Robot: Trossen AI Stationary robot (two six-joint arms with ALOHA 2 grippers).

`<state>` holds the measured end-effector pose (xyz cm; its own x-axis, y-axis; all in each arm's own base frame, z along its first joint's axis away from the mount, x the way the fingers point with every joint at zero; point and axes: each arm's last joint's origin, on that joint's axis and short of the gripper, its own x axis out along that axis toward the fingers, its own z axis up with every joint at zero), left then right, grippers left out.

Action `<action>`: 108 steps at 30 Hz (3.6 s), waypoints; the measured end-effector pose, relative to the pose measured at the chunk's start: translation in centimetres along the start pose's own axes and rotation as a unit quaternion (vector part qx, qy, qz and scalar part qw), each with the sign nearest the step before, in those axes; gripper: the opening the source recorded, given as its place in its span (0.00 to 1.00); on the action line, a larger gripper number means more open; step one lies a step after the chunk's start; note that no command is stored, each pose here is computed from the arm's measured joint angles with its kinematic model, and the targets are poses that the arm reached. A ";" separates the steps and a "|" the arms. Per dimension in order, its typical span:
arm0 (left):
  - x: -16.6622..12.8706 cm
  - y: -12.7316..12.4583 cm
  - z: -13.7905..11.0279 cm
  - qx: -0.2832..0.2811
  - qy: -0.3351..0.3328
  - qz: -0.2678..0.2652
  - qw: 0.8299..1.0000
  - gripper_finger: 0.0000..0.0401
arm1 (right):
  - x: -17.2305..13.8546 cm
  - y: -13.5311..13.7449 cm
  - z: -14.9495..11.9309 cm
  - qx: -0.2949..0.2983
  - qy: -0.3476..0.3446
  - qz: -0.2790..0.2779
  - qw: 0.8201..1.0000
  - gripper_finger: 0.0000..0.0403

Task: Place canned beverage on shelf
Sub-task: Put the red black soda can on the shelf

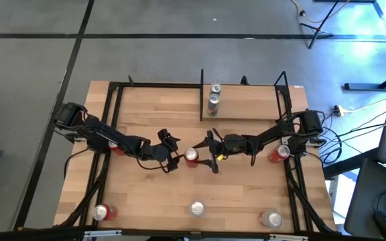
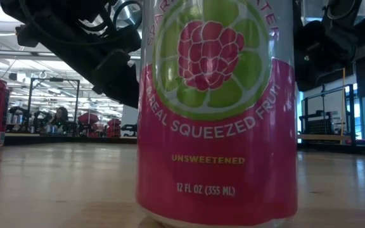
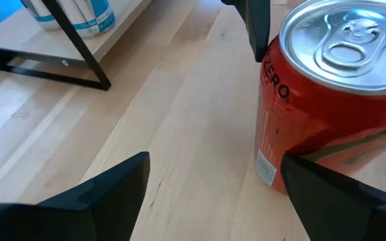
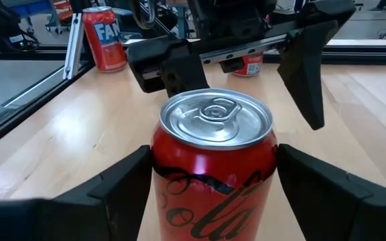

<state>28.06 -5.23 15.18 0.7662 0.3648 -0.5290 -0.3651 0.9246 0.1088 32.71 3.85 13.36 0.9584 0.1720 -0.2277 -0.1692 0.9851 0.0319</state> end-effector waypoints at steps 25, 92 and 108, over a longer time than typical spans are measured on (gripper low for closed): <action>0.0 0.0 0.2 -0.007 -0.006 -0.002 1.000 0.83 | 0.8 -0.1 0.2 -0.013 -0.010 -0.003 1.000 0.91; -0.1 -0.3 -0.1 0.003 0.012 -0.030 0.999 0.83 | -17.5 -14.5 4.4 0.025 0.015 -0.305 0.952 0.69; -0.1 -0.3 -0.1 0.003 0.012 -0.030 0.999 0.83 | -16.6 -17.6 1.7 0.042 0.012 -0.282 0.959 0.69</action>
<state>28.05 -5.50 15.10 0.7740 0.3063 -0.5542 -0.3153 0.9454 0.0822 20.18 -16.36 18.21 0.8866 -0.3867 -0.2537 0.3937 0.9189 -0.0246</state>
